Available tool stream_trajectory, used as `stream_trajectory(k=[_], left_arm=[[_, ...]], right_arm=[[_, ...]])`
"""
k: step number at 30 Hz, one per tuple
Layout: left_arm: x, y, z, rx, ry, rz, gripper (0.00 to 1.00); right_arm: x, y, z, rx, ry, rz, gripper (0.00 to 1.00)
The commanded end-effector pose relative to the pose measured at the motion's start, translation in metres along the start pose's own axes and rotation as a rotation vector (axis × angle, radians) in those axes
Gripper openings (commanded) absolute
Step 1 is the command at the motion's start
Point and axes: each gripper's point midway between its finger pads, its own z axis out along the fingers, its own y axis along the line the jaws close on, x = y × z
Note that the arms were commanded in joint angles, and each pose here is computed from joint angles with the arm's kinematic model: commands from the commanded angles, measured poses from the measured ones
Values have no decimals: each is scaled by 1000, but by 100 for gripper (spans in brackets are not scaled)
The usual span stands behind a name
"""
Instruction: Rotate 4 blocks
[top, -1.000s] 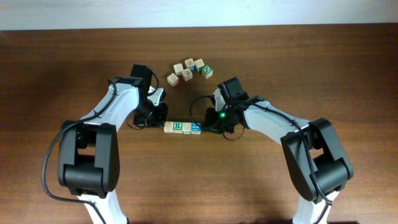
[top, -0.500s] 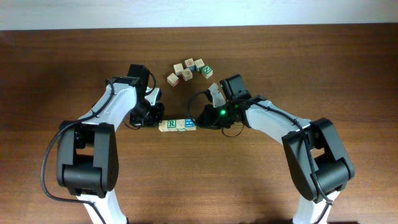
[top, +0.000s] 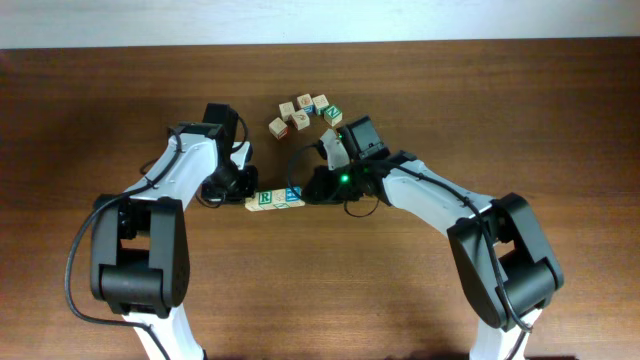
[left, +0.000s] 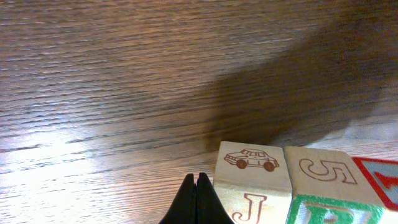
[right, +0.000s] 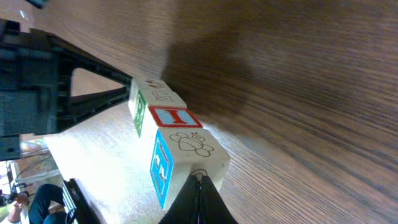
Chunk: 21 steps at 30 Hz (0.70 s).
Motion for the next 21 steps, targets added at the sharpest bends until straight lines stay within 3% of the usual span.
stream_trajectory(k=[1,10,17,21], left_arm=[[6,-52,-6,206,9,48,0],[6,-52,-6,206,9,48,0],[0,-50,-6,208,-13,45,0],[-11,-5,-12,199,-45,-92,0]], right_arm=[[12,68,9,-127,41,-135,4],[12,66,11,-102,39,-127,4],[-7,52,16,24,-70,-81,4],[-9,54,21,45,-95,-89,4]])
